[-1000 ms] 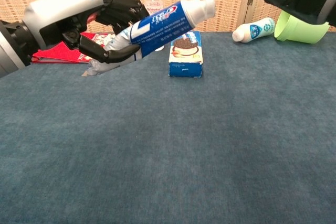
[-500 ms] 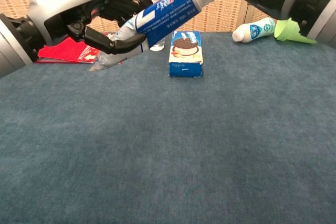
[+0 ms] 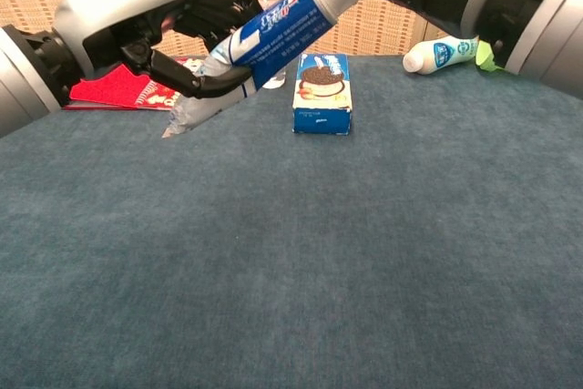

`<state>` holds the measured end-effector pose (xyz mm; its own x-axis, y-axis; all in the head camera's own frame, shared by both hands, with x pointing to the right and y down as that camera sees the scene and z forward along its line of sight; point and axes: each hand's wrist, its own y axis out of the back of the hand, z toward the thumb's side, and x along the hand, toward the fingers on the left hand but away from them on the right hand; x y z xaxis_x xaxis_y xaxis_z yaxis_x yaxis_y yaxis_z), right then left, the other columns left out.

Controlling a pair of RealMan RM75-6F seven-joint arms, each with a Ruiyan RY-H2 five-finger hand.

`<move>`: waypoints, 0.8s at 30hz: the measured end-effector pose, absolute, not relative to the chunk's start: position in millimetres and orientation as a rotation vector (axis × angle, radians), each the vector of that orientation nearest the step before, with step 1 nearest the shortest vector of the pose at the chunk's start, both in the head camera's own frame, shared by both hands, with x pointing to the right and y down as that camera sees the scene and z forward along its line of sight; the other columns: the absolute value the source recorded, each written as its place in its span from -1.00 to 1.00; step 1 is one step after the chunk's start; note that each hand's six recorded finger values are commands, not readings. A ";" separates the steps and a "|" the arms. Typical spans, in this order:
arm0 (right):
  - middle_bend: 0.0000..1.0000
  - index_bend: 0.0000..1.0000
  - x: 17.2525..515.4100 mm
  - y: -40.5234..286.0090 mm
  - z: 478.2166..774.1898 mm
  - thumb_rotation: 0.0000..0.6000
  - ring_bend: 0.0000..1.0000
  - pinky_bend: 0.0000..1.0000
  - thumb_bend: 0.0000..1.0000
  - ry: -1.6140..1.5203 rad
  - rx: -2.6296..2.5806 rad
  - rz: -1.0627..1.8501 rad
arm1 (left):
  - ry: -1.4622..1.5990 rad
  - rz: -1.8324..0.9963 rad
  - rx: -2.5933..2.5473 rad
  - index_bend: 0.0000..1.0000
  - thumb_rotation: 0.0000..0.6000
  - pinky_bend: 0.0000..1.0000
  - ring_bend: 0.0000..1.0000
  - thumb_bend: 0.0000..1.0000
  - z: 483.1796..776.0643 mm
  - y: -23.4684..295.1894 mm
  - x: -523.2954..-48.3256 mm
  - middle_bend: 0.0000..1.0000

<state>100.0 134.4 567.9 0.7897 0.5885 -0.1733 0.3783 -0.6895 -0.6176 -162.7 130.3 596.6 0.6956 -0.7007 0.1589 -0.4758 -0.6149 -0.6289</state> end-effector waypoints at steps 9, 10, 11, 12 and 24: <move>-1.00 -1.00 100.0 136.5 573.1 -0.97 -1.00 -1.00 -1.00 -0.696 -2.403 0.509 | 0.892 -0.554 -2.329 0.50 1.00 0.10 0.45 0.17 598.3 127.8 -169.4 0.67; -1.00 -1.00 99.7 136.7 573.4 -0.97 -1.00 -1.00 -1.00 -0.695 -2.403 0.509 | 0.892 -0.554 -2.329 0.50 1.00 0.10 0.45 0.17 598.1 127.8 -169.7 0.67; -1.00 -1.00 99.3 137.2 573.9 -0.97 -1.00 -1.00 -1.00 -0.693 -2.403 0.510 | 0.893 -0.554 -2.329 0.50 1.00 0.10 0.45 0.17 598.0 127.7 -169.8 0.67; -1.00 -1.00 99.1 137.6 574.1 -0.98 -1.00 -1.00 -1.00 -0.692 -2.403 0.510 | 0.894 -0.554 -2.330 0.50 1.00 0.10 0.45 0.17 597.8 127.6 -170.0 0.67; -1.00 -1.00 131.6 126.8 553.3 -0.97 -1.00 -1.00 -1.00 -0.774 -2.311 0.503 | 0.822 -0.639 -2.268 0.48 1.00 0.09 0.43 0.17 617.2 133.0 -186.9 0.67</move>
